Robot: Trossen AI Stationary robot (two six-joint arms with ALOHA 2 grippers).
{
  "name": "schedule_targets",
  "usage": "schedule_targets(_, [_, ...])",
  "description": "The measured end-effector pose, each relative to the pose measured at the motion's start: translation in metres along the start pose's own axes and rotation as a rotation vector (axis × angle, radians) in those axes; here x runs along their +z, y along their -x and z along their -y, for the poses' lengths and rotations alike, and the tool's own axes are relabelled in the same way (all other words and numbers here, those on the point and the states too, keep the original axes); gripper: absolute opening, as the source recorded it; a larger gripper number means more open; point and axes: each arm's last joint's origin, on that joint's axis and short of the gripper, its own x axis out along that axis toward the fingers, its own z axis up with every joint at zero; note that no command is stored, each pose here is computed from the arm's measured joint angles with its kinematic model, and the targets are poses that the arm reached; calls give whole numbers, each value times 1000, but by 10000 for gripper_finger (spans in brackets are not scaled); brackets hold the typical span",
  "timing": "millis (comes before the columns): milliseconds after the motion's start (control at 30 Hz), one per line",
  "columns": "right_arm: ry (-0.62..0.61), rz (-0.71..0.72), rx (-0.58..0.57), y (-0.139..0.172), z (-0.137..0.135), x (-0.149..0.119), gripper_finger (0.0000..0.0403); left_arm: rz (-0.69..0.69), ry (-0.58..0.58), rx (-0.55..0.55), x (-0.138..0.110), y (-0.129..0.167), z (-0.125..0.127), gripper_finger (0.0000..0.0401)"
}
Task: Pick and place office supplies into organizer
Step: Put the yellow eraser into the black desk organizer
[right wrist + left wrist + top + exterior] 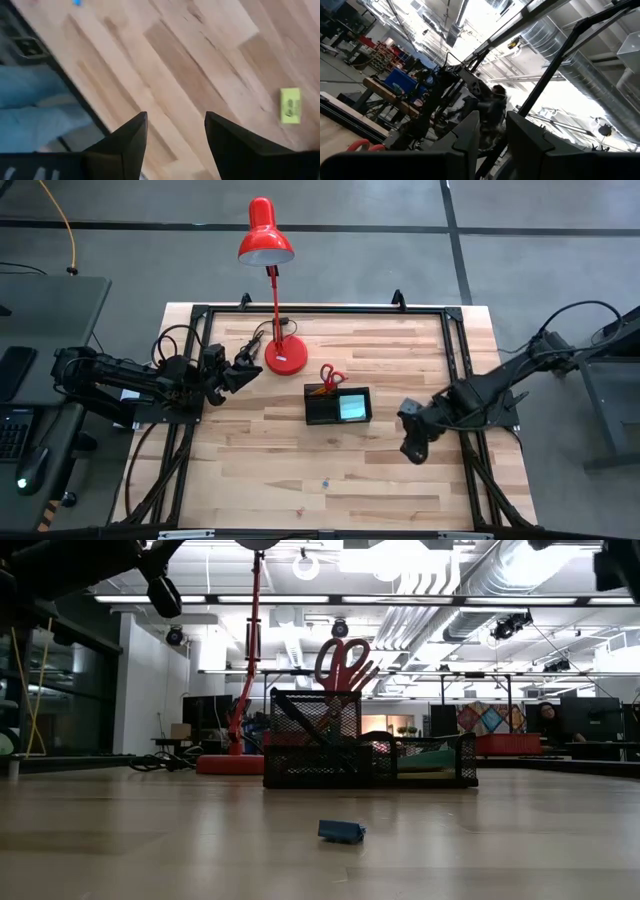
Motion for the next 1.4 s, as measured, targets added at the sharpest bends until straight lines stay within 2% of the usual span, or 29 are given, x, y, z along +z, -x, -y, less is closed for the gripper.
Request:
schedule_targets(100, [-2,9,21,-9,9,-6,173,0,-4,1,0,0,0,88])
schedule_targets(200, [-29,-1,157,-27,19,-11,154,0,-3,2,0,0,0,88])
schedule_targets(300, [-98,-101,223,-49,35,-18,141,0,0,2,0,0,0,88])
schedule_targets(400, [-112,-133,240,-52,45,-23,143,1,0,2,0,0,0,88])
schedule_targets(633, [-112,-172,14,-45,73,-27,186,20,0,28,0,0,-1,88])
schedule_targets(767, [-108,-138,-25,-46,80,-20,220,36,4,46,1,0,-1,88])
schedule_targets(867, [-160,-136,-101,-48,88,-15,237,49,13,61,1,0,-2,88])
schedule_targets(967, [-218,-198,-224,-52,99,-11,245,66,23,83,2,0,-3,88])
schedule_targets(1133, [-129,-209,-204,-69,95,6,248,83,27,109,2,0,-3,88])
schedule_targets(1400, [-80,-252,-315,-90,102,20,248,89,54,98,3,0,-3,88])
